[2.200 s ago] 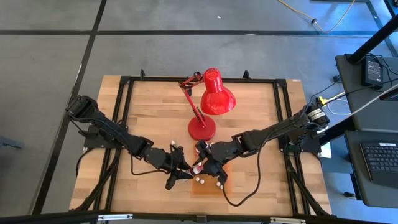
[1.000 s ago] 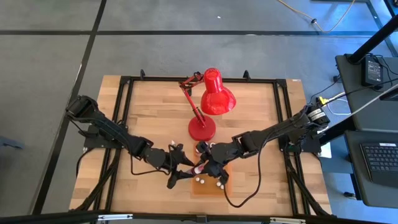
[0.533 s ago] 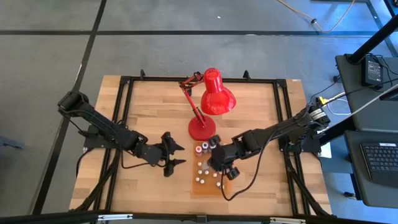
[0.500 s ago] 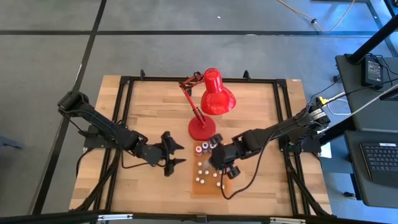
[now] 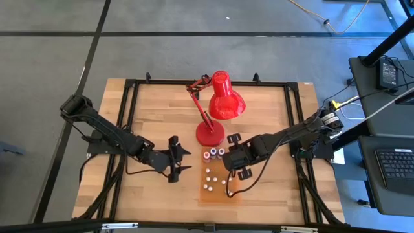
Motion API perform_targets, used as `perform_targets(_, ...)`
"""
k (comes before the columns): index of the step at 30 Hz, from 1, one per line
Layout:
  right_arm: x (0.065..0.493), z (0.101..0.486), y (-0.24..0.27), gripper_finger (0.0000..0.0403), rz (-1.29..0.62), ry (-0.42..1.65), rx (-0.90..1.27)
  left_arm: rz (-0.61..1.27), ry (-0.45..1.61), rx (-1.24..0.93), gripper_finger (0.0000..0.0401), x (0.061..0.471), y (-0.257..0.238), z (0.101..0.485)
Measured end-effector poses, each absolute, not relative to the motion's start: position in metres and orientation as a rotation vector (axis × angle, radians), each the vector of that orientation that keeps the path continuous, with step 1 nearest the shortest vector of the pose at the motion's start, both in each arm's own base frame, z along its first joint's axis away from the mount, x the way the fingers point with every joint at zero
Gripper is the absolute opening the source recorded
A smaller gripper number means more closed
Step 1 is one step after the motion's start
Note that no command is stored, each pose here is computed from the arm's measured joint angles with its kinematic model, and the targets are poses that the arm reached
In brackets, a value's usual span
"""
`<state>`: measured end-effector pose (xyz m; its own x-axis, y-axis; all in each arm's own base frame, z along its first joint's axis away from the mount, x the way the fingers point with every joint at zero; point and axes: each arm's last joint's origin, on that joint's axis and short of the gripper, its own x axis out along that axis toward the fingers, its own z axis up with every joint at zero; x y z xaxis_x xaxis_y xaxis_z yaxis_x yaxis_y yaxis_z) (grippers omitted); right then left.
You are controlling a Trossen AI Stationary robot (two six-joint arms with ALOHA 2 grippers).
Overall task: Pick & Place food coloring
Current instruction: Put the large pink food coloring bottle into the orange bin
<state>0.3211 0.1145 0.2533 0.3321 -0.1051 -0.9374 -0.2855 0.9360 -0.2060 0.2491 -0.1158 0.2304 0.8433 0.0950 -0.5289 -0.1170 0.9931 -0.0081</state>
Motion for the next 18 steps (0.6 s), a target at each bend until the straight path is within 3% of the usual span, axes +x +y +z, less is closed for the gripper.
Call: perform_targets(18, 0.33, 0.232, 0.116, 0.0124, 0.125, 1.266, -0.386, 0.111, 0.55, -0.042, 0.0254, 0.249, -0.116, 0.231)
